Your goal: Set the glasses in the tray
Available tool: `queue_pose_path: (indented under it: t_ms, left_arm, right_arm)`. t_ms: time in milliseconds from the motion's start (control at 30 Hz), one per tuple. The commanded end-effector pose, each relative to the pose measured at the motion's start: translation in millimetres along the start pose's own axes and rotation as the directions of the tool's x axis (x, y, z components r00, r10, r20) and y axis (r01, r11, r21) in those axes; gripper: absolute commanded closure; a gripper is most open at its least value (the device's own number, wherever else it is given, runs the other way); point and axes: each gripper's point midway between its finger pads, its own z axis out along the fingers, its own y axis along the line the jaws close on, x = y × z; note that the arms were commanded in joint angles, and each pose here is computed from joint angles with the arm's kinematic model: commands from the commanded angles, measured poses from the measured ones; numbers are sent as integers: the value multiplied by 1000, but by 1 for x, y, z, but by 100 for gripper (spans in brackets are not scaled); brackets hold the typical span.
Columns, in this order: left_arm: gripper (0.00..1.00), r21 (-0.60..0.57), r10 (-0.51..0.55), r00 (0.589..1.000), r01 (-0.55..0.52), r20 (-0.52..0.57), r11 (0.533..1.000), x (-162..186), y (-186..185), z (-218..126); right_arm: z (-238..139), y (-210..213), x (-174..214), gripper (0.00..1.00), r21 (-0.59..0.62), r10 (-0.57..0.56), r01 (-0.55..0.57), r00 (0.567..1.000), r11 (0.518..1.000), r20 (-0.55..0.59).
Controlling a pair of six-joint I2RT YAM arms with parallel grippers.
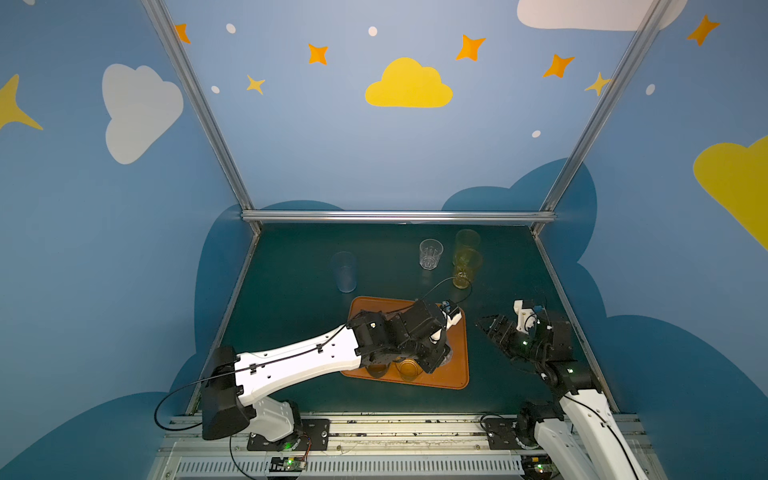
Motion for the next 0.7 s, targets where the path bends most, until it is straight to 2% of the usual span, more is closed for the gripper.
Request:
queue_pose_path:
  t_ms: [0,667]
  left_arm:
    - [96,26,31,999,-31,-11,999,2,-5,9]
    - [96,71,49,987,-39,-155,997,30,-18,56]
  right_arm:
    - [-5,8,0,13,-29,4,-5,1000,1000,-8]
    - [-7,5,1,13,-14,19,-19,1000,1000,-15]
